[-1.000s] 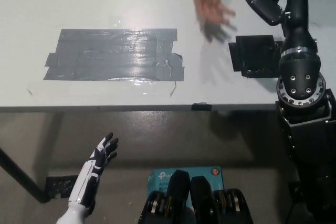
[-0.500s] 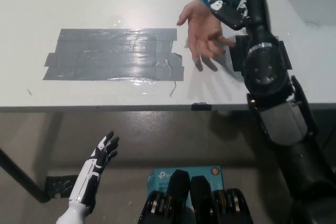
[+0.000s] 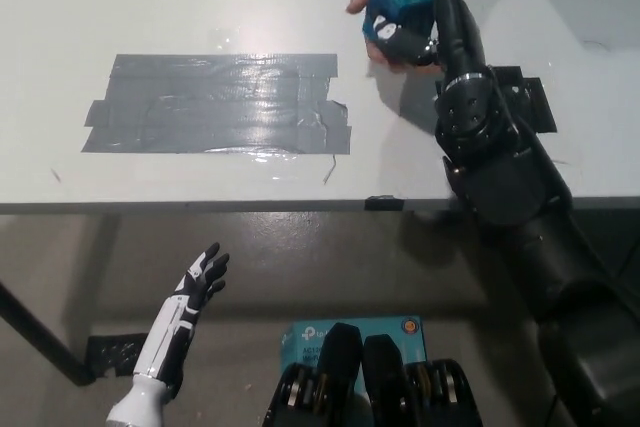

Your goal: A rubick's cube is kept in the black marked spot on the table and the robot uses its right arm to pick it up and hands it to a person

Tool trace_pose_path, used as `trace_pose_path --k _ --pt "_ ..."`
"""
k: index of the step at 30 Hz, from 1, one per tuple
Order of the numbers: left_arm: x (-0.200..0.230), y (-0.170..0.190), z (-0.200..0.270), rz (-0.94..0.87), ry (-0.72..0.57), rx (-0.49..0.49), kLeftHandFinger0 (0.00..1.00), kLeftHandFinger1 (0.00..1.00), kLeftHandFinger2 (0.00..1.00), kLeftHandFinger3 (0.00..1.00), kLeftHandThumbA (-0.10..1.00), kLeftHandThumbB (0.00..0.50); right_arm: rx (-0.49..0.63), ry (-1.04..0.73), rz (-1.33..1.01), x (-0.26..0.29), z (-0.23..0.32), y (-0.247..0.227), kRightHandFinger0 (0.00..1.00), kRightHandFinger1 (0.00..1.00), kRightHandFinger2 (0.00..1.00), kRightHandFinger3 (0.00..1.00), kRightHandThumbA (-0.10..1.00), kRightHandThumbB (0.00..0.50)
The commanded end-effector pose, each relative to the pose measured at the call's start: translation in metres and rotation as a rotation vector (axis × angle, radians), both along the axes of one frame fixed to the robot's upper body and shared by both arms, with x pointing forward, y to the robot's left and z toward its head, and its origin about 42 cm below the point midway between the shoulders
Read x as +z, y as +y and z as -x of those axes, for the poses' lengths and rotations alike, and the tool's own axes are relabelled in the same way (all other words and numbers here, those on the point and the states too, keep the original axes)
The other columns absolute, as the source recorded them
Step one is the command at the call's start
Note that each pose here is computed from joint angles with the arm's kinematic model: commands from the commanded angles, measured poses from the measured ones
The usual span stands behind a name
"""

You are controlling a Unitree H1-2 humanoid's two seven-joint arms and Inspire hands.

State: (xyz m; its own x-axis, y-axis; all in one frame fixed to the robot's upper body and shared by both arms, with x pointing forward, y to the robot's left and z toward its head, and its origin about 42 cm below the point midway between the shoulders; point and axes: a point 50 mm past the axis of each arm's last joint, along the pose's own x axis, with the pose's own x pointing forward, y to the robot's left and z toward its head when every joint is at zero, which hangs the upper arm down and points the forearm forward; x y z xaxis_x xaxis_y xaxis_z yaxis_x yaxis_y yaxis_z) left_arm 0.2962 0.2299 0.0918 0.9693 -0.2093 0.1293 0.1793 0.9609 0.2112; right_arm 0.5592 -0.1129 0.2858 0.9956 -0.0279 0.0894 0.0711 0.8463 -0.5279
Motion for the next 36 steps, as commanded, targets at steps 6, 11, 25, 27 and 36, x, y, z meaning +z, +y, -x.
trace_pose_path --k 6,11,25,27,36 --pt "0.01 0.001 -0.004 -0.036 -0.043 -0.017 1.0 1.0 1.0 1.0 0.99 0.276 -0.011 -0.056 0.01 0.025 -0.021 -0.008 0.03 0.11 0.54 0.85 -0.1 0.256" --pt "0.012 0.001 -0.005 -0.042 -0.046 -0.017 1.0 1.0 1.0 1.0 0.98 0.27 0.082 0.053 0.083 0.017 -0.024 -0.014 0.84 1.0 1.0 1.0 0.48 0.432" --pt "0.011 -0.001 -0.004 -0.041 -0.038 -0.017 1.0 1.0 1.0 1.0 0.96 0.271 0.114 -0.08 0.038 0.042 -0.015 -0.025 1.0 1.0 1.0 1.0 0.86 0.5" --pt "0.011 0.0 -0.005 -0.044 -0.04 -0.018 1.0 1.0 1.0 1.0 0.96 0.269 0.114 -0.132 0.04 0.054 -0.01 -0.028 1.0 1.0 1.0 1.0 0.86 0.5" --pt "0.013 0.0 -0.008 -0.037 -0.037 -0.017 1.0 1.0 1.0 1.0 0.91 0.259 0.204 -0.441 -0.013 0.107 0.098 -0.059 1.0 1.0 1.0 1.0 0.87 0.449"
